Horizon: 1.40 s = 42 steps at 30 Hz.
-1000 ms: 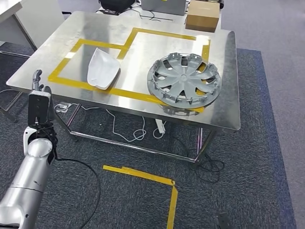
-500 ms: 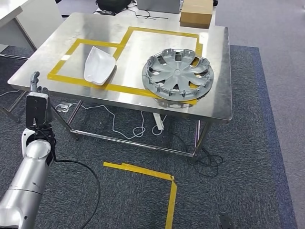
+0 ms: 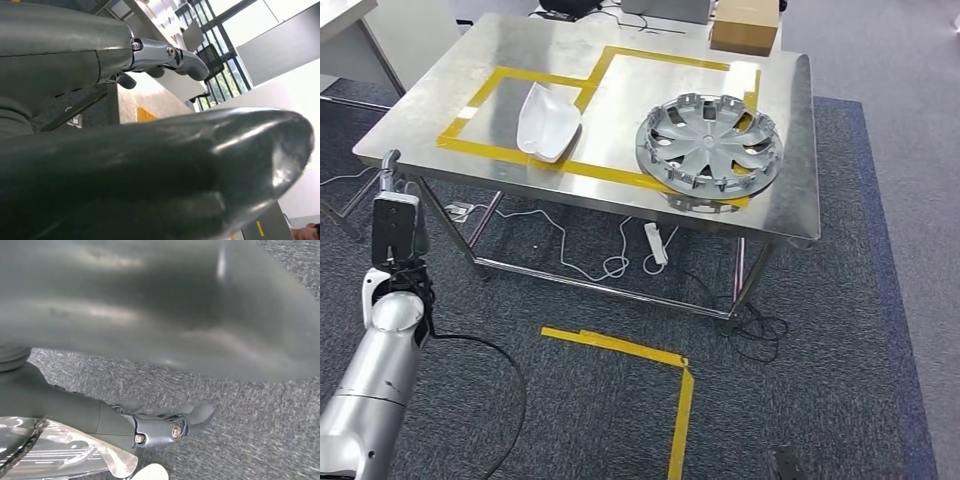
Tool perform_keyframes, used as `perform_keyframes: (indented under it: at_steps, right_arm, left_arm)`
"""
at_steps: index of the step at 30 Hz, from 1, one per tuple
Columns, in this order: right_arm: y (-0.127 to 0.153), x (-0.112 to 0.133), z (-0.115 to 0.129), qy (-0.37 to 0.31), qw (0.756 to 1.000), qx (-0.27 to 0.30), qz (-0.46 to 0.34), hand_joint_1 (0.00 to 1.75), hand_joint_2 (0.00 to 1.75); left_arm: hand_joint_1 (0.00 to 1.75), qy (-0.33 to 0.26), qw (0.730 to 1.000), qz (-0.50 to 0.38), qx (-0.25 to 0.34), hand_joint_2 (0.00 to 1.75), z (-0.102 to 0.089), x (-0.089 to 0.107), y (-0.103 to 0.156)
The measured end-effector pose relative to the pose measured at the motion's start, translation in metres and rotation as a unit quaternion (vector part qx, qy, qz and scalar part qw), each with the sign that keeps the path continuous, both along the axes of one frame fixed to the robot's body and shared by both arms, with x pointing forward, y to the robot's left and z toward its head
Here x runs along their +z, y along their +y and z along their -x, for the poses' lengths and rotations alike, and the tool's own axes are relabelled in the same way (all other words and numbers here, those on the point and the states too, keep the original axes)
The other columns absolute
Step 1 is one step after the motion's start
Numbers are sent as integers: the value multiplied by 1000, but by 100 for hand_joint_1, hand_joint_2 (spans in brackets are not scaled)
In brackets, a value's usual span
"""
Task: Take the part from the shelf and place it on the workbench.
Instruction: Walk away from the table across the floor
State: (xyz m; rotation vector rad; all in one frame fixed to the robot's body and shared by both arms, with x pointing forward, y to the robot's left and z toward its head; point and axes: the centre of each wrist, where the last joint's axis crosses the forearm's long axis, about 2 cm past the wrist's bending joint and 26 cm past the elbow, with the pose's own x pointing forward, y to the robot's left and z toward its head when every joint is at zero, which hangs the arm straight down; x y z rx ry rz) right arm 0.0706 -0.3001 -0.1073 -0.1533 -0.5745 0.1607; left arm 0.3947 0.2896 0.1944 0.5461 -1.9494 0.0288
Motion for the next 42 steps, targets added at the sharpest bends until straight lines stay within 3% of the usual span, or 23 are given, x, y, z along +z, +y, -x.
perform_keyframes:
  at_steps: [42]
  right_arm:
    - [0,-1,5,2,1000,-7,-1,0,0]
  left_arm:
    - [0,3,1000,2,9,0,6,-2,11]
